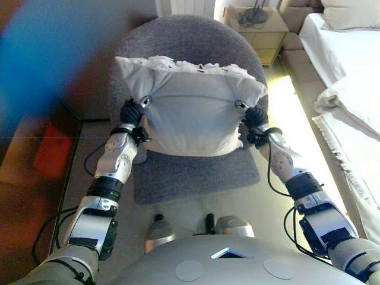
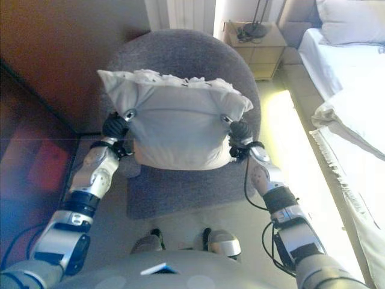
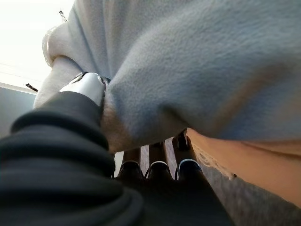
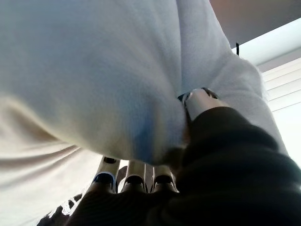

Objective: Pick up the cushion and take it to the sofa

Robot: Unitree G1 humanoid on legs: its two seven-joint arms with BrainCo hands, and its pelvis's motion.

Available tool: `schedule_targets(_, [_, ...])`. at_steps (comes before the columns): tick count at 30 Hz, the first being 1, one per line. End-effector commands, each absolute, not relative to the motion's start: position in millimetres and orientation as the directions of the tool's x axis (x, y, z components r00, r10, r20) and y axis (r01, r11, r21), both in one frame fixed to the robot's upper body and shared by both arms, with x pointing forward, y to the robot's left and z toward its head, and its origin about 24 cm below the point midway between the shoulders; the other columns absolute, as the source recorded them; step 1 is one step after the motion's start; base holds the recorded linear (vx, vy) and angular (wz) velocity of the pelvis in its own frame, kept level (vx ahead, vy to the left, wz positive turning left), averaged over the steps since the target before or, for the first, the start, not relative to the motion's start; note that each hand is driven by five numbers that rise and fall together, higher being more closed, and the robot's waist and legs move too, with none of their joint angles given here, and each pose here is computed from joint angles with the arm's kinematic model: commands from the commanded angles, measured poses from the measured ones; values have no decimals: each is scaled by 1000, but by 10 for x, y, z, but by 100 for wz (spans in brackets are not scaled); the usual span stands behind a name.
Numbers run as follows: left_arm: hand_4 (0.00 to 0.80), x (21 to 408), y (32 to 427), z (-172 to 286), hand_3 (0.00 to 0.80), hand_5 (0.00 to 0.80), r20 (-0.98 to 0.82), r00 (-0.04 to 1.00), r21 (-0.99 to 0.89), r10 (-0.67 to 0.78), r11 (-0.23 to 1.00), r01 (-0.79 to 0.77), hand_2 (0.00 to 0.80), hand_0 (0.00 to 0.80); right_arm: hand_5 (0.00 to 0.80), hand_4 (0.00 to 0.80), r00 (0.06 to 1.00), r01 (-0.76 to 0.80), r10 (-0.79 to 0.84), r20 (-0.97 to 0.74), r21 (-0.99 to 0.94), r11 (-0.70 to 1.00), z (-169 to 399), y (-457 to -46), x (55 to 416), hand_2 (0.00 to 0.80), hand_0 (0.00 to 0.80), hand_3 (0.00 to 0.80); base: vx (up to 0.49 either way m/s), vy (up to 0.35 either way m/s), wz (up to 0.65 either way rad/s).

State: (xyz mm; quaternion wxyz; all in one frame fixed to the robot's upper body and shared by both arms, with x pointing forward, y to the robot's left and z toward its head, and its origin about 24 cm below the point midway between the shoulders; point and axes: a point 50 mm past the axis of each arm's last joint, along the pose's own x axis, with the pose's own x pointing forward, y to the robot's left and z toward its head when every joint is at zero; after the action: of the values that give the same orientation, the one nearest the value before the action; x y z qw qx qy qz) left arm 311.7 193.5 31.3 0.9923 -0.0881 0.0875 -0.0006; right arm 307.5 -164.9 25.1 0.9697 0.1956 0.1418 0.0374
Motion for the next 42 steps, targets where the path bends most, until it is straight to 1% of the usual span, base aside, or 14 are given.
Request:
schedule_targets(1, [800,3307,1821,770,800,800,45,997,-184,-60,981,67,800,800,800,800,991,-90,127,-45,476,875,629,-1460,3241,800,800,800,-14,121,25])
schedule_targets(4, [800,3327,1817,752,800,800,21,999,-160,-44,986,47,800,800,800,800,995,-42,80,-63,464,885,616,-1460,3289,800,800,800,-38,112,11])
schedule_targets(7, [800,3323,1827,697,800,800,-5,998,-151,-61,987,59,800,800,800,800,997,-6,43,-70,462,887,629,-1467,3326,800,800,800,36,81,9])
schedule_targets(12, [800,3334,1739,681,800,800,-27,997,-136,-77,988,73,800,800,800,800,997,45,-18,-70,418,907,736,-1499,3392,800,800,800,92,-97,15])
schedule_targets(17, [800,3370,1629,729,800,800,-29,994,-101,-102,990,98,800,800,800,800,989,147,-117,-95,431,890,861,-1694,3521,800,800,800,13,-154,64])
schedule_targets(19, [800,3404,1587,768,800,800,-31,993,-84,-110,991,107,800,800,800,800,986,164,-144,-80,429,888,914,-1740,3555,800,800,800,-86,-170,47])
schedule_targets(23, [800,3552,1591,1009,800,800,31,994,-61,-102,993,104,800,800,800,800,988,130,-154,22,429,894,1265,-1721,3723,800,800,800,-243,-106,7])
schedule_targets(27, [800,3561,1578,1024,800,800,45,996,-96,-72,992,76,800,800,800,800,984,112,-158,80,407,906,1429,-1784,3758,800,800,800,-100,-33,8])
schedule_targets(30, [800,3544,1498,1060,800,800,79,992,-107,-97,989,106,800,800,800,800,976,126,-182,115,380,917,1492,-1874,3763,800,800,800,-67,-3,4])
schedule_targets(36, [800,3578,1371,1159,800,800,120,989,-139,-88,985,105,800,800,800,800,971,126,-183,151,325,937,1584,-1941,3782,800,800,800,3,-61,2])
schedule_targets(42, [800,3605,1219,1322,800,800,155,976,-117,-151,979,170,800,800,800,800,959,169,-240,153,373,912,1668,-2050,3829,800,800,800,-18,-44,-1])
